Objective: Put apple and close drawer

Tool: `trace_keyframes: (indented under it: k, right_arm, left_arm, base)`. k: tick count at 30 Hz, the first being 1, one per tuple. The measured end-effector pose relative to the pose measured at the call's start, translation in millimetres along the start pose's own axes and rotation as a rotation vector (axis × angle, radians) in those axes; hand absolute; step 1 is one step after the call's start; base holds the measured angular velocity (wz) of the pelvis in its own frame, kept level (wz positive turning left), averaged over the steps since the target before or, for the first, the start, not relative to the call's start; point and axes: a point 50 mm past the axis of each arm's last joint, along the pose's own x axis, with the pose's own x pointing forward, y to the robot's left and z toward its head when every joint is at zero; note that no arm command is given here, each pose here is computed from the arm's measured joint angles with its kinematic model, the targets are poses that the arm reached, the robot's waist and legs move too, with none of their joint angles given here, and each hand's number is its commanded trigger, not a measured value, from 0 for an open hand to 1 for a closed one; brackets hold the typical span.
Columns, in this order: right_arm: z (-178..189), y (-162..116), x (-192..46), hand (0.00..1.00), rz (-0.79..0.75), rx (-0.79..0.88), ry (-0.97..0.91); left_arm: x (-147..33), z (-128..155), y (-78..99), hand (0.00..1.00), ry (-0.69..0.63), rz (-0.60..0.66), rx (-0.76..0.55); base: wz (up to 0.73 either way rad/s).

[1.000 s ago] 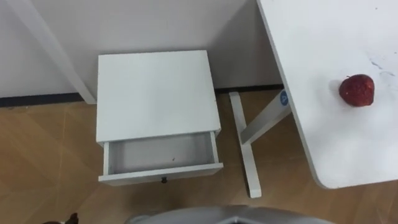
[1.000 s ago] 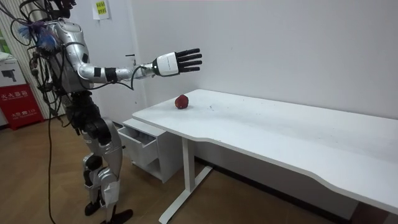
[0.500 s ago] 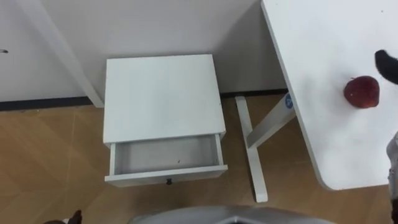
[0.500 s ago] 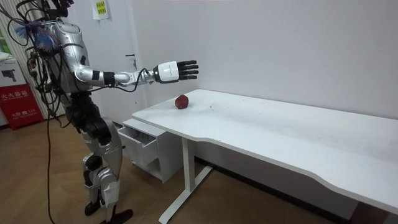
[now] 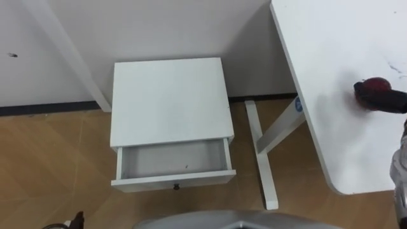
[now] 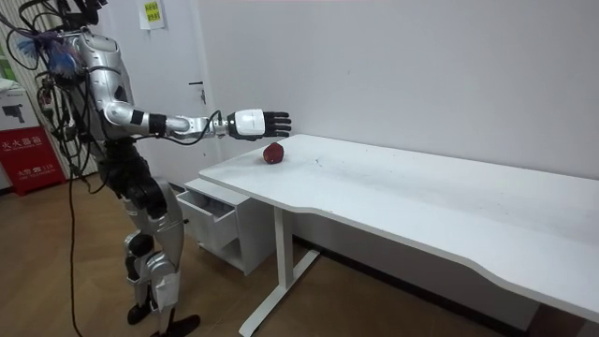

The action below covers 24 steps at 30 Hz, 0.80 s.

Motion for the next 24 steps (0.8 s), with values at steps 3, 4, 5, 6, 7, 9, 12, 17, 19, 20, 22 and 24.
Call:
trace_keyframes:
  k: [3, 4, 5, 6, 7, 9, 12, 17, 19, 20, 22, 24]
  right_arm:
    - [-11, 4, -4, 0.00, 0.023, -0.020, 0.044]
    - [-18, 9, -7, 0.00, 0.049, -0.033, 0.072]
    - [-21, 11, -9, 0.00, 0.062, -0.036, 0.085]
    - [-27, 16, -13, 0.00, 0.092, -0.048, 0.105]
    - [-32, 20, -17, 0.00, 0.116, -0.065, 0.126]
    - [-34, 20, -17, 0.00, 0.125, -0.069, 0.130]
    - [-39, 21, -19, 0.00, 0.147, -0.075, 0.153]
    - [-43, 23, -19, 0.00, 0.165, -0.074, 0.167]
    - [-45, 23, -18, 0.00, 0.170, -0.072, 0.175]
    - [-45, 24, -16, 0.00, 0.172, -0.071, 0.178]
    - [-46, 24, -14, 0.51, 0.168, -0.068, 0.184]
    - [-49, 24, -14, 0.78, 0.172, -0.066, 0.189]
  left_arm:
    - [-0.3, -2, -0.6, 0.00, 0.006, -0.002, 0.002]
    - [-0.4, -1, -2.1, 0.00, 0.003, -0.008, 0.011]
    - [-0.5, -1, -3.0, 0.00, 0.002, -0.012, 0.016]
    - [-0.8, -1, -4.6, 0.00, 0.001, -0.018, 0.027]
    - [-0.3, 0, -5.0, 0.00, -0.002, -0.020, 0.030]
    - [-0.3, 0, -5.4, 0.00, -0.004, -0.022, 0.031]
    - [-0.5, -2, -5.8, 0.00, -0.001, -0.024, 0.035]
    - [-0.9, -5, -5.3, 0.00, 0.008, -0.030, 0.053]
    - [-1.0, -6, -3.4, 0.00, 0.011, -0.029, 0.058]
    - [-1.0, -7, -2.5, 0.00, 0.012, -0.031, 0.061]
    - [-1.1, -8, -1.2, 0.00, 0.014, -0.036, 0.067]
    - [-1.1, -8, -0.3, 0.00, 0.016, -0.037, 0.071]
  base:
    - [0.00]
    - [0.00]
    - [0.00]
    - [0.00]
    - [0.00]
    - [0.00]
    - [0.00]
    - [0.03]
    - [0.02]
    - [0.00]
    - [0.00]
    - [0.00]
